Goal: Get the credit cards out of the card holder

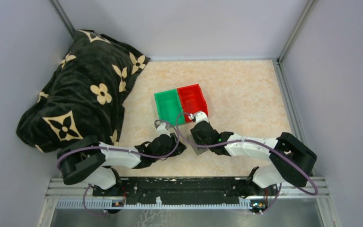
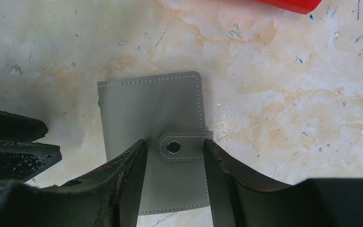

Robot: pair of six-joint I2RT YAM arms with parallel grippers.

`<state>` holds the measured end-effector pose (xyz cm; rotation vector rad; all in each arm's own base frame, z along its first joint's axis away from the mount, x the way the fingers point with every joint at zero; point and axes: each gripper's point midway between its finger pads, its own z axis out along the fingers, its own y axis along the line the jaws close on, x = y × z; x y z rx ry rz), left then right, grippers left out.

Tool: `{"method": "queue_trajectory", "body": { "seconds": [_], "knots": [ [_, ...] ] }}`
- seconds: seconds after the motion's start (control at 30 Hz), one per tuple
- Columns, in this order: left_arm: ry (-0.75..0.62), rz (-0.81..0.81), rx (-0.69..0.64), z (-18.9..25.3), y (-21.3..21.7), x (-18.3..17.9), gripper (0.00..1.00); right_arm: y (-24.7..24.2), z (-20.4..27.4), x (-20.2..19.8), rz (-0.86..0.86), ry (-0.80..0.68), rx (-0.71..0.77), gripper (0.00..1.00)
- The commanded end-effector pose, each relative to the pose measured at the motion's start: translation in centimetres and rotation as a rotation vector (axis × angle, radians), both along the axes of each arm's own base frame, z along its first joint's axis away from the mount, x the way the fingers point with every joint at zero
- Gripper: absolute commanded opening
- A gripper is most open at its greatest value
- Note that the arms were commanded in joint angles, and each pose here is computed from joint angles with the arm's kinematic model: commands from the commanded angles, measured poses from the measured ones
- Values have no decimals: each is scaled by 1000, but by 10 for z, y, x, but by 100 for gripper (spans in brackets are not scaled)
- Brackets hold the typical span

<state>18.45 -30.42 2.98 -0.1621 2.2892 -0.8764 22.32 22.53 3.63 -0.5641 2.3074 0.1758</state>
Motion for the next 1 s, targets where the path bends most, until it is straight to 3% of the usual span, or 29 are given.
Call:
{"method": "queue_trajectory", "body": {
  "seconds": [0.0,0.2,0.57,0.97],
  "knots": [
    [18,15,44,-13,12,-6,43,10,8,8,-10,-41,11,47],
    [21,16,43,-14,13,-6,42,0,-1,4,-37,-25,-12,38],
    [19,2,44,-12,11,-7,42,-3,-9,-4,-81,18,17,0],
    [-41,-77,-49,23,-14,-5,42,22,33,-8,-30,71,339,0]
  ]
}}
